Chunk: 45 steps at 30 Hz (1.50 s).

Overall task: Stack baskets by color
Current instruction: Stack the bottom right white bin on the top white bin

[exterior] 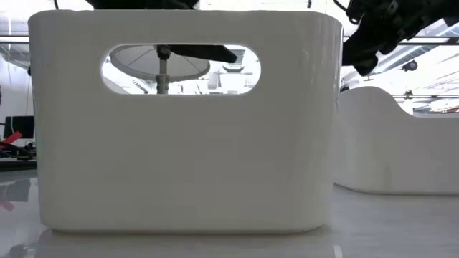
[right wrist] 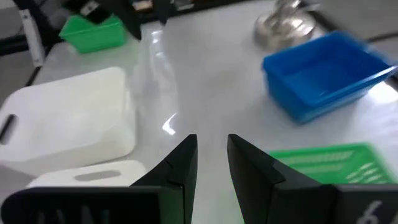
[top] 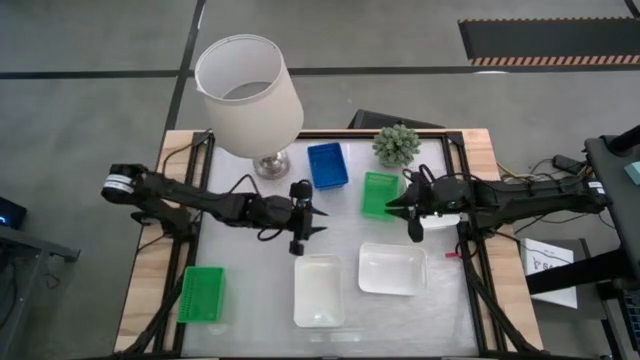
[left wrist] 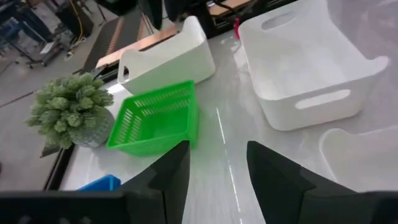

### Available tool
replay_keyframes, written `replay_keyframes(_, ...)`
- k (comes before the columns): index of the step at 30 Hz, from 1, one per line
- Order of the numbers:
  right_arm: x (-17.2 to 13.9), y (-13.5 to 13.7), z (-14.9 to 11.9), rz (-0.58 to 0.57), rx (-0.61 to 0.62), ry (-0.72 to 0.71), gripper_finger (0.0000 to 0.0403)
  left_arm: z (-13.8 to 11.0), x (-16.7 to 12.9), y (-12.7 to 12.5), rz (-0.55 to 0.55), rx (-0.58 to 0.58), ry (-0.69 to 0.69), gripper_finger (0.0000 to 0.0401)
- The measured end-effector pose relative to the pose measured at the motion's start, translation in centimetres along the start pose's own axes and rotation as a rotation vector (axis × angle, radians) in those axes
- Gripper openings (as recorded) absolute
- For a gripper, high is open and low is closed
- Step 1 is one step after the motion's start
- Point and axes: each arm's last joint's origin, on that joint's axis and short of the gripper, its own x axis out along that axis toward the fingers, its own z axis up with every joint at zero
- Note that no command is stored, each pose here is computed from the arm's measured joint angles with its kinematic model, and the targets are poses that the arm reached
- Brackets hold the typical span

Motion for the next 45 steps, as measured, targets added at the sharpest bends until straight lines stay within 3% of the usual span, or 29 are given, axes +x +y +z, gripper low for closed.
replay_keyframes(10,2.3,1.5,0.4,0.038,0.103,0.199,0.0082,-0.6,-1.4,0.0,0.004,-0.003,-0.016,0.0144)
replay_keyframes(18,3.1,3.8,1.3,0.002,0.201,0.431,0.0082,-0.6,-1.5,0.0,0.006,0.005,-0.017,0.0144)
replay_keyframes(31,0.9,8.2,2.2,-0.251,0.629,0.852,0.0082,-0.6,-1.5,0.1,0.013,0.007,-0.016,0.0144)
replay_keyframes(39,1.0,11.8,-0.2,-0.364,0.752,1.011,0.0089,-0.7,-1.5,0.1,0.013,0.009,-0.007,0.0144)
replay_keyframes(45,0.5,14.8,-2.7,-0.468,0.741,1.019,0.0146,-0.7,-1.5,0.1,0.015,0.011,-0.004,0.0144)
